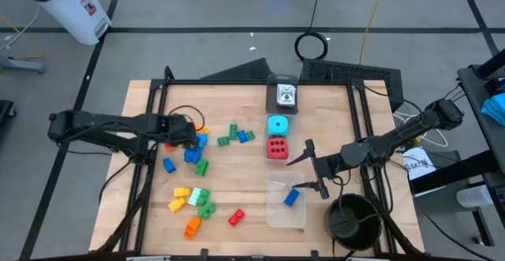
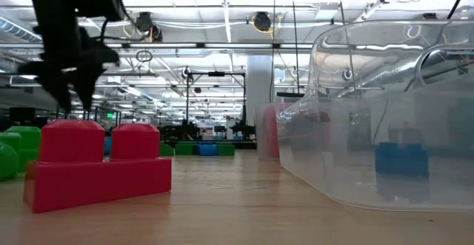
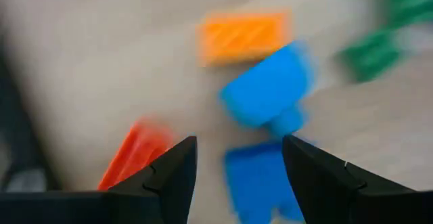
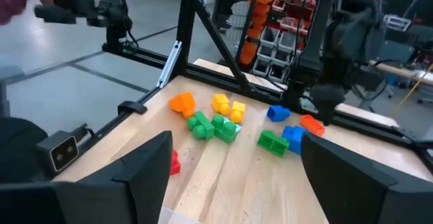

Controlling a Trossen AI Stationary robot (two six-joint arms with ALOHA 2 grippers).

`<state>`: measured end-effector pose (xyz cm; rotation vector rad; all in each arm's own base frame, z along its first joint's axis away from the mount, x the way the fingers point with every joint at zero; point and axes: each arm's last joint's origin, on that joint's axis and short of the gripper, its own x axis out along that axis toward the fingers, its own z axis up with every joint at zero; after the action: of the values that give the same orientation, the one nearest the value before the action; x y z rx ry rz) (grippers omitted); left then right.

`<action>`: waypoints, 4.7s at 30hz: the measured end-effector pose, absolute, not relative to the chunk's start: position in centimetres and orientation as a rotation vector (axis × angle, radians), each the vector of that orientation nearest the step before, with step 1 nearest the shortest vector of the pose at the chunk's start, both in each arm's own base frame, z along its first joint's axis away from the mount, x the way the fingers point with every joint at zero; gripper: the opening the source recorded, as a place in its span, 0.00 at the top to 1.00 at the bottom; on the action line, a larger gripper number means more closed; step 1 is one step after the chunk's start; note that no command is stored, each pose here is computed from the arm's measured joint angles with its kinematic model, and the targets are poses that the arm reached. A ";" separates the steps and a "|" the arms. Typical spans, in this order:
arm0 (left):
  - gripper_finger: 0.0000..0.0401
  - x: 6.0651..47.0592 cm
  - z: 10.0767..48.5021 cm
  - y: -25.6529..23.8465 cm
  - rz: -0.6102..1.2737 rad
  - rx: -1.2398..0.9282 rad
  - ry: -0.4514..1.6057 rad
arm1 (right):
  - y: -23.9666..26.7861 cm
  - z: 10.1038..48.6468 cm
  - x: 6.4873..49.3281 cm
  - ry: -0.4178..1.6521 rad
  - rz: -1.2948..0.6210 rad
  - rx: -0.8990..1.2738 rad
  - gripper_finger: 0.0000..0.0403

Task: Pick & Place Toys
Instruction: Put the orange 3 stud game piece into the bottom transparent bin

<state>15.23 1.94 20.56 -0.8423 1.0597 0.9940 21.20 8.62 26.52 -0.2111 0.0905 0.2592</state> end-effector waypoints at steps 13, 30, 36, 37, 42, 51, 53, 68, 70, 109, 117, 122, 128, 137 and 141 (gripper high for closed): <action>0.44 15.5 16.8 2.1 1.350 -0.866 1.174 | 8.6 26.8 21.2 0.063 0.256 -0.220 0.28; 0.44 20.4 14.1 4.3 1.225 -0.876 1.143 | 8.6 26.8 21.2 0.060 0.256 -0.219 0.28; 0.44 23.0 16.3 4.9 1.029 -0.772 1.040 | 8.6 26.8 21.2 0.060 0.256 -0.219 0.28; 0.44 23.3 16.6 4.9 0.994 -0.738 1.039 | 8.6 26.8 21.2 0.060 0.257 -0.219 0.28; 0.44 24.6 18.2 5.1 0.891 -0.680 1.021 | 8.6 26.8 21.2 0.061 0.256 -0.219 0.28; 0.44 24.0 18.1 5.5 0.973 -0.719 1.058 | 8.6 26.7 21.2 0.068 0.257 -0.221 0.28; 0.44 23.7 18.0 5.7 1.018 -0.730 1.069 | 8.6 26.7 21.2 0.068 0.257 -0.221 0.28; 0.44 22.7 14.5 6.2 1.009 -0.820 1.001 | 8.6 26.7 21.2 0.068 0.258 -0.221 0.28; 0.44 22.8 14.3 6.2 1.001 -0.825 0.978 | 8.6 26.7 21.2 0.067 0.258 -0.221 0.28; 0.65 25.9 20.5 -3.3 0.181 -0.116 0.465 | 7.0 24.6 24.0 0.143 0.051 -0.053 0.28; 0.65 26.6 22.1 -5.6 0.034 -0.043 0.266 | 6.0 22.6 27.5 0.021 -0.020 -0.007 0.28; 0.65 27.9 21.5 -6.1 -0.011 -0.047 0.276 | 5.7 21.6 28.7 -0.048 -0.027 0.009 0.28; 0.65 30.0 21.9 -6.0 -0.018 -0.056 0.268 | 5.6 21.1 29.4 -0.062 0.051 0.013 0.28; 0.65 30.3 22.2 -5.8 -0.045 -0.070 0.262 | 5.5 21.4 29.8 -0.050 0.044 0.024 0.29; 0.65 30.3 22.2 -5.7 -0.037 -0.080 0.260 | 5.5 21.4 29.8 -0.049 0.044 0.031 0.32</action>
<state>30.29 -5.72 22.25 -0.0795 0.2600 -0.0373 29.78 5.46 21.36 0.0307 -0.0493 0.0440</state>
